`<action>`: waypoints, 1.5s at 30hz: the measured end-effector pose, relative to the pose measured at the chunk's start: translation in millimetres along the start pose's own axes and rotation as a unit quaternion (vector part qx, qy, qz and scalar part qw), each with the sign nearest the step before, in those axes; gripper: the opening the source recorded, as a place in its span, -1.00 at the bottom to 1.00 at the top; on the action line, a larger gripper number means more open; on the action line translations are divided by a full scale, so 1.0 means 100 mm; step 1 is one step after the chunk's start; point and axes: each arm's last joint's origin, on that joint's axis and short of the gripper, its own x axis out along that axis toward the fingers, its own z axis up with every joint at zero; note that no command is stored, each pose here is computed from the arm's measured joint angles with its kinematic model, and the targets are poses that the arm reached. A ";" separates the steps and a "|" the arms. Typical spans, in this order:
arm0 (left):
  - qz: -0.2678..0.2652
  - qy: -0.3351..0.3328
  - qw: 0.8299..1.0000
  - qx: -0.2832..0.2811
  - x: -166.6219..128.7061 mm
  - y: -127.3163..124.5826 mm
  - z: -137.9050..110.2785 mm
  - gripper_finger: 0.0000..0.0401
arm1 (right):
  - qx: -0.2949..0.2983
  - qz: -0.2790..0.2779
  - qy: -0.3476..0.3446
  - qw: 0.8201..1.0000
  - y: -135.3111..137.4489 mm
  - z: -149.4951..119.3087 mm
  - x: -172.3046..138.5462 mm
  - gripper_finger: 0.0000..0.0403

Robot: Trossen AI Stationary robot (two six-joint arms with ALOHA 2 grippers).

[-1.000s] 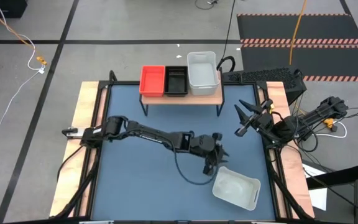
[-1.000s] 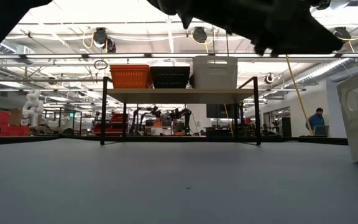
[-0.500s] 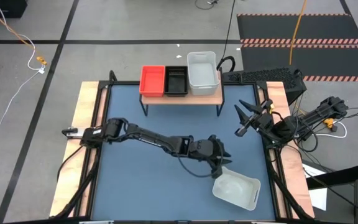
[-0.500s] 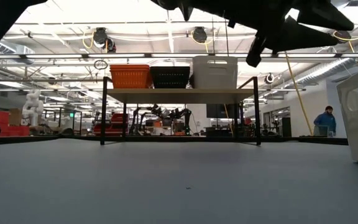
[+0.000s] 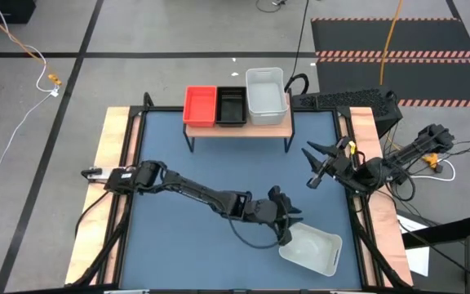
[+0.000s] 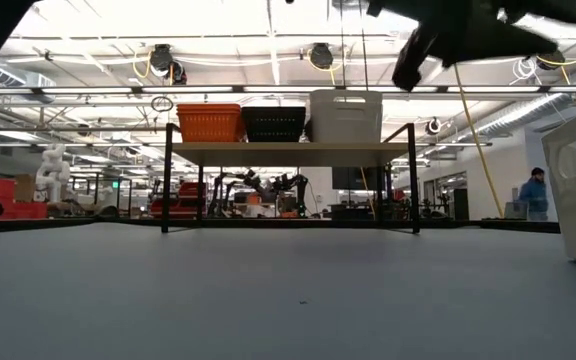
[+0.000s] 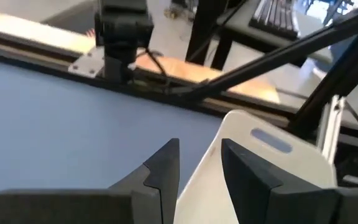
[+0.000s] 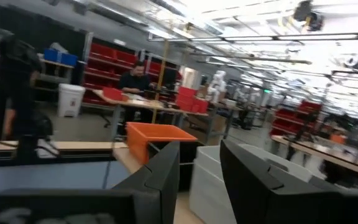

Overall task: Stack baskets on shelf by color
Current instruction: Stack the gray bin on top of the other gray bins on the shelf

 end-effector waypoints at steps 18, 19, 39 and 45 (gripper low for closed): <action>0.104 -0.019 0.991 -0.083 0.11 -0.34 -0.66 -0.40 | 0.065 0.105 -0.009 0.992 0.16 0.13 -0.36 -0.46; 0.106 -0.018 0.990 -0.090 0.12 -0.33 -0.67 -0.40 | 0.065 0.103 -0.005 0.993 0.17 0.12 -0.37 -0.46; 0.114 0.074 0.983 -0.121 0.06 -0.24 -0.72 -0.40 | 0.064 0.107 0.004 0.992 0.19 0.13 -0.42 -0.46; 0.103 0.118 0.985 -0.075 0.04 -0.13 -0.65 -0.46 | 0.077 0.109 0.005 0.991 0.20 0.13 -0.43 -0.46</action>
